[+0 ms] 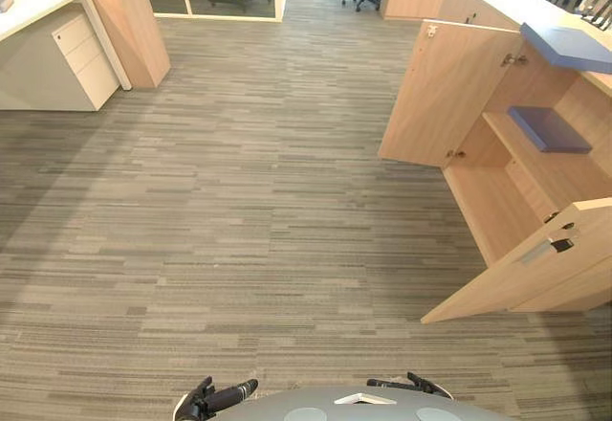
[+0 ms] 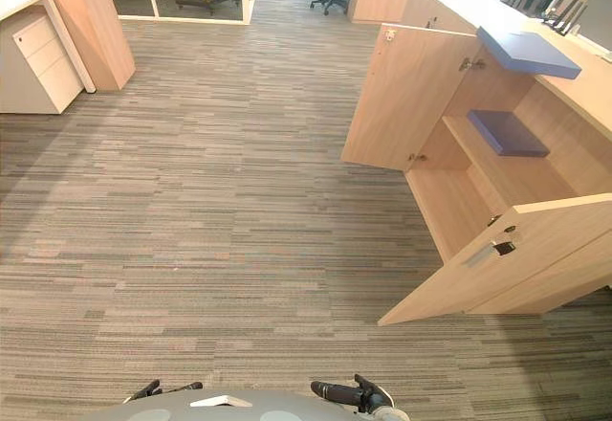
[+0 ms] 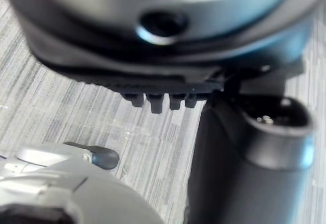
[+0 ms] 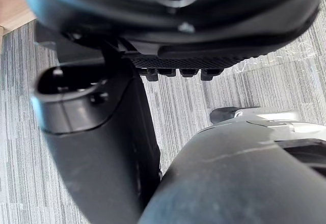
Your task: Walk over to the cabinet, pick up the folder, carry it to the office cabinet, place the folder inside the office cabinet, then close the office cabinet door
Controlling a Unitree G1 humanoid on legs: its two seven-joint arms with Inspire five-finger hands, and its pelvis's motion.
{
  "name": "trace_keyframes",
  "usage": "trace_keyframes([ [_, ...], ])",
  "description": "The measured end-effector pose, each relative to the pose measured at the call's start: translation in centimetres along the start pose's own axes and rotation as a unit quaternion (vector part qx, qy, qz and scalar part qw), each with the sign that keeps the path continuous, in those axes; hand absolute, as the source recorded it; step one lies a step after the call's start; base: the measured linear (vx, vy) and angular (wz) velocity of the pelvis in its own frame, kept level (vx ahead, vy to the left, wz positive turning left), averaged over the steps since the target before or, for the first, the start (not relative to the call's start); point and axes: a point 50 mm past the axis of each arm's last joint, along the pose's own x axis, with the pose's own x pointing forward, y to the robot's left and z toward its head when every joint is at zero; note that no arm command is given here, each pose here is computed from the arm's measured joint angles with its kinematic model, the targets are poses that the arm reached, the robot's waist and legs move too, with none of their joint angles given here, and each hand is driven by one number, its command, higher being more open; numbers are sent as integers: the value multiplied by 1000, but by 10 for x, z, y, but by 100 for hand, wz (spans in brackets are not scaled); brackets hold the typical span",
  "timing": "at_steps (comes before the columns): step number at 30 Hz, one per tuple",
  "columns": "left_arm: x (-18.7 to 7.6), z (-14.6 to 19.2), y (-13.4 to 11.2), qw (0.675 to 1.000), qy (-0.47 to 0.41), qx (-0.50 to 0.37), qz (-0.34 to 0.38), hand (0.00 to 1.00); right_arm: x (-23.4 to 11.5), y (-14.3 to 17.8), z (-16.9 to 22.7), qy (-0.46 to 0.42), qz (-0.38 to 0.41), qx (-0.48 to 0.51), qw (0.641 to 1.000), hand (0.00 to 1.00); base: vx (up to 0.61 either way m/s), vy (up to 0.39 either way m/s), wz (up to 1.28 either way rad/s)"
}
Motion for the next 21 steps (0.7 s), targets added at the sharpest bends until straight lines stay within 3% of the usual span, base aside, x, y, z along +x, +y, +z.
trace_keyframes([
  [10,1,5,-1,997,-7,75,-1,100,0,1,0,0,1,0,1000,100,0,0,0],
  [21,2,10,-1,995,-20,98,14,100,1,3,3,-3,0,-12,1000,100,-3,-2,2],
])
